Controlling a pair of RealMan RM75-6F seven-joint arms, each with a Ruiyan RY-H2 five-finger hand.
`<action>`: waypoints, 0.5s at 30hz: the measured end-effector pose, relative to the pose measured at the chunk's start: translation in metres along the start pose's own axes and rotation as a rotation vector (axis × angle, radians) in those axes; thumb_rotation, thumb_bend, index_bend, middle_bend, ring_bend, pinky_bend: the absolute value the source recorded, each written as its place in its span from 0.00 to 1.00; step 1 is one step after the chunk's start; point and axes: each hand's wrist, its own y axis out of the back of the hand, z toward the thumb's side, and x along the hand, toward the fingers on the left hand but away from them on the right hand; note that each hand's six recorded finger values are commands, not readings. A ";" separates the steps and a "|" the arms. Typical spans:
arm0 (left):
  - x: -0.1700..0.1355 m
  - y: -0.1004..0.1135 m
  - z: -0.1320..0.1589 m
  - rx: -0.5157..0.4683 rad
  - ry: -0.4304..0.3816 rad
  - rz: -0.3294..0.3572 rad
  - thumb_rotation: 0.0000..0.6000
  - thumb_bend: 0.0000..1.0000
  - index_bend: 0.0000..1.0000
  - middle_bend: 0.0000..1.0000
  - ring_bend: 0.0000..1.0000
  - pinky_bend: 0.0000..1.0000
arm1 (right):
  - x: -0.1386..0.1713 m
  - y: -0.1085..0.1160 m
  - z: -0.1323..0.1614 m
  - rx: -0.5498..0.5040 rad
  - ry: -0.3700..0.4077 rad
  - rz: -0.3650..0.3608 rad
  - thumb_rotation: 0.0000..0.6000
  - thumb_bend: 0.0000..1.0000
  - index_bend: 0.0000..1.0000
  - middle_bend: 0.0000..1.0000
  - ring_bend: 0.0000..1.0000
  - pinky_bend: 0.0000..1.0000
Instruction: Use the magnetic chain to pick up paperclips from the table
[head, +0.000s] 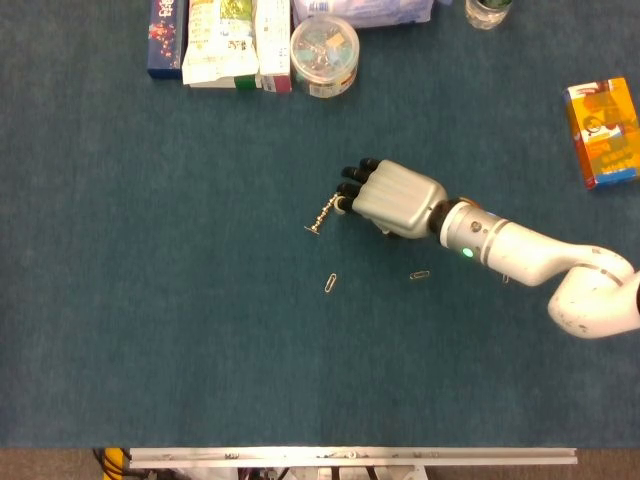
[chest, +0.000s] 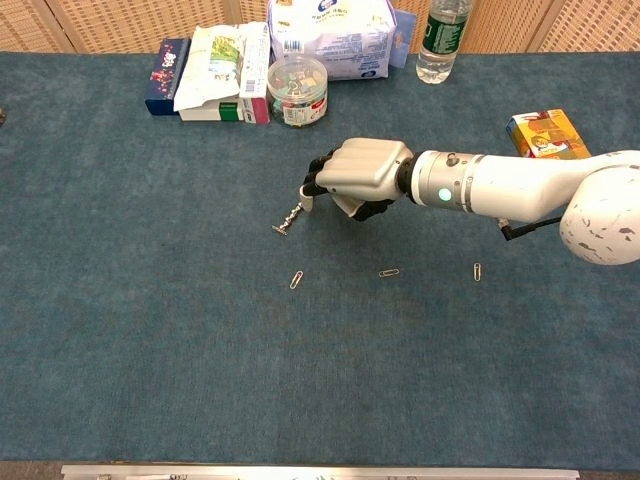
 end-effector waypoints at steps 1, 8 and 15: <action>0.000 0.000 0.000 0.000 0.000 -0.001 1.00 0.33 0.55 0.25 0.01 0.00 | 0.000 0.002 0.000 -0.002 -0.006 -0.006 1.00 0.92 0.29 0.24 0.11 0.19; 0.000 0.000 0.000 0.002 0.000 0.000 1.00 0.33 0.55 0.25 0.01 0.00 | -0.012 0.003 0.007 0.001 -0.003 -0.016 1.00 0.92 0.29 0.24 0.11 0.19; -0.001 0.001 -0.001 -0.004 -0.002 0.002 1.00 0.33 0.55 0.25 0.01 0.00 | -0.032 0.005 0.015 -0.001 0.012 -0.020 1.00 0.92 0.29 0.24 0.11 0.19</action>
